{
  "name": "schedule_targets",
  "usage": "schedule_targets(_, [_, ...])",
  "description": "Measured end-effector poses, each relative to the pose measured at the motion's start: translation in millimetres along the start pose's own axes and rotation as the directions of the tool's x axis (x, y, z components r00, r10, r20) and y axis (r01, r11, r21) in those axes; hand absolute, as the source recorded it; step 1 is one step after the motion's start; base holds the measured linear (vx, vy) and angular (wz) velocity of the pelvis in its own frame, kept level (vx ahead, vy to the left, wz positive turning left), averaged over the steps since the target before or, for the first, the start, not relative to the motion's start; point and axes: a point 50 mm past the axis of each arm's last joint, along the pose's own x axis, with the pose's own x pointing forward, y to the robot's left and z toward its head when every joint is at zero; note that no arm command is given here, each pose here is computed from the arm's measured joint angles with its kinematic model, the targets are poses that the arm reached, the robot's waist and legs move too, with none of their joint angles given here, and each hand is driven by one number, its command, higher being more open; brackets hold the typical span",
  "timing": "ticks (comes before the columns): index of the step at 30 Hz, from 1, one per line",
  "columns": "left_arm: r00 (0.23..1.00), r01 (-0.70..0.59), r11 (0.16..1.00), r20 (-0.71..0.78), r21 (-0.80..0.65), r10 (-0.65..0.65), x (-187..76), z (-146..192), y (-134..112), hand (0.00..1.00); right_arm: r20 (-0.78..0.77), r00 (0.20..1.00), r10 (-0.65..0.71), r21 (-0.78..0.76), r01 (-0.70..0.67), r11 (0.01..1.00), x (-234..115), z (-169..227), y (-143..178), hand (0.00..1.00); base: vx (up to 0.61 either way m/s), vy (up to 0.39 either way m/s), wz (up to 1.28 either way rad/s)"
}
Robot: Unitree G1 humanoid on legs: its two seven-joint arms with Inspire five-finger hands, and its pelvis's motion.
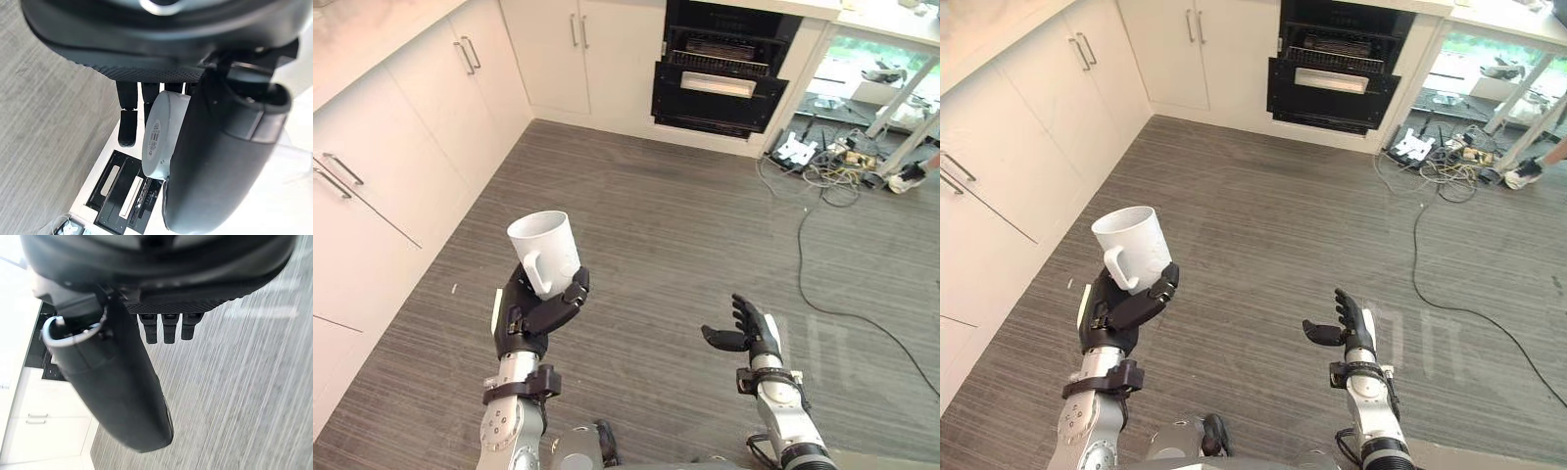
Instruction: Walk over to the sink, pick up the cup, carry it to the dishwasher, place the cup inside the dishwasher, then close the dishwasher door
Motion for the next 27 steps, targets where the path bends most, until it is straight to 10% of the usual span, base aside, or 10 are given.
schedule_targets(27, [0.988, 0.157, 0.988, -0.006, 0.01, -0.157, 26.3, -5.2, -26.9, 0.3, 0.041, 0.998, 0.04, 0.008, -0.04, 0.999, -3.8, 8.8, 17.7, 0.9, 0.57, 0.162, 0.12])
